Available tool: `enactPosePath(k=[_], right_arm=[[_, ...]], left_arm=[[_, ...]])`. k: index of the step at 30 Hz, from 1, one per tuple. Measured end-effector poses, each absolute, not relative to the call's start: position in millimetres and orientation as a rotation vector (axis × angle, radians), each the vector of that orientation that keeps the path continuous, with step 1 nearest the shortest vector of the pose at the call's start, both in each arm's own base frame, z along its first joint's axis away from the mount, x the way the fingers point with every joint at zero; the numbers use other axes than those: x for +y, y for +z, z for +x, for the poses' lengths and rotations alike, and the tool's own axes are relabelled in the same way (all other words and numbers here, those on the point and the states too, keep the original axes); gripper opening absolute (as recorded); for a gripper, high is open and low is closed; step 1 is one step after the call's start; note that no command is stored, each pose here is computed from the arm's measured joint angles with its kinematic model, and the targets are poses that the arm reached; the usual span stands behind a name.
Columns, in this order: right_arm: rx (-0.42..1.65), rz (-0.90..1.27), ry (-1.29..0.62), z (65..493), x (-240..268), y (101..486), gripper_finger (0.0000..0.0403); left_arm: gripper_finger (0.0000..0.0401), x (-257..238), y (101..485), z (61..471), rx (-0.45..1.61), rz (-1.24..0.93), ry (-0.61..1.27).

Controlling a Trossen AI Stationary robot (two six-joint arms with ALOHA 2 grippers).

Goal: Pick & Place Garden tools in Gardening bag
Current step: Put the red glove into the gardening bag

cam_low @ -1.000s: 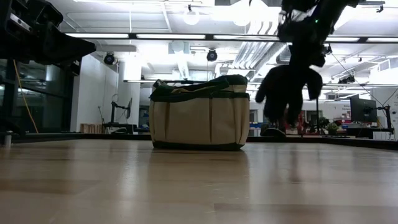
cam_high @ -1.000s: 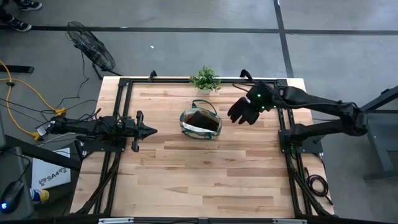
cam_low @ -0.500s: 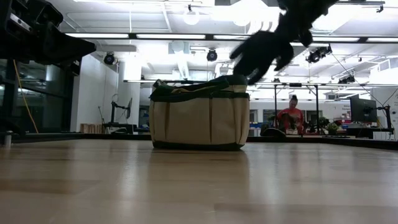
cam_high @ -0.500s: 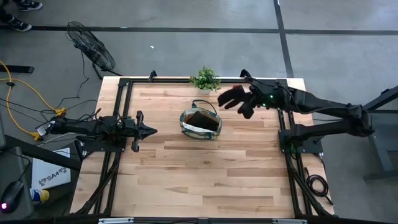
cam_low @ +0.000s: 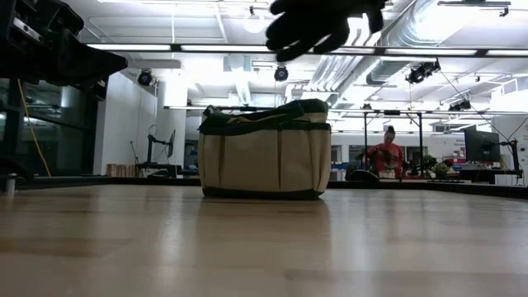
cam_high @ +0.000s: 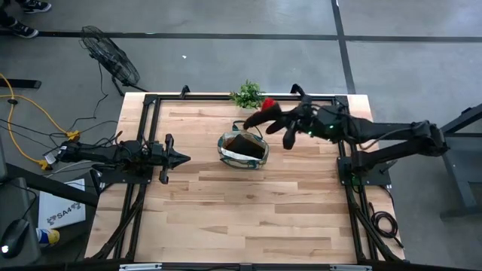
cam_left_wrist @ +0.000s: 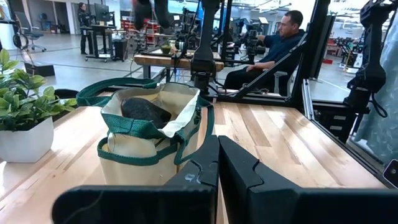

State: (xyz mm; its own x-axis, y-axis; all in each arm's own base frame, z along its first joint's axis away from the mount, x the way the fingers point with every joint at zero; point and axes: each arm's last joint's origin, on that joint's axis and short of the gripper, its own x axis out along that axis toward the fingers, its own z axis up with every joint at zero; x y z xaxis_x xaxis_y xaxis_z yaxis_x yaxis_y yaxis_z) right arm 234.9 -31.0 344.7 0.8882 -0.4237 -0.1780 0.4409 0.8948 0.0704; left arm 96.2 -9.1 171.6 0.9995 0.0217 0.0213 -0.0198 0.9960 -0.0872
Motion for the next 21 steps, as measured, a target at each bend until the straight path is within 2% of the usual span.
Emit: enactPosePath(k=[14, 21], right_arm=[[0.211, 0.070, -0.472, 312.8, -8.6, 284.6, 0.0005], [0.253, 0.084, -0.520, 331.5, -3.8, 256.6, 0.0005]], left_arm=[[0.0000, -9.1, 171.6, 96.2, -0.022, -0.087, 0.021], [0.0000, -9.1, 171.6, 96.2, -0.022, -0.087, 0.021]])
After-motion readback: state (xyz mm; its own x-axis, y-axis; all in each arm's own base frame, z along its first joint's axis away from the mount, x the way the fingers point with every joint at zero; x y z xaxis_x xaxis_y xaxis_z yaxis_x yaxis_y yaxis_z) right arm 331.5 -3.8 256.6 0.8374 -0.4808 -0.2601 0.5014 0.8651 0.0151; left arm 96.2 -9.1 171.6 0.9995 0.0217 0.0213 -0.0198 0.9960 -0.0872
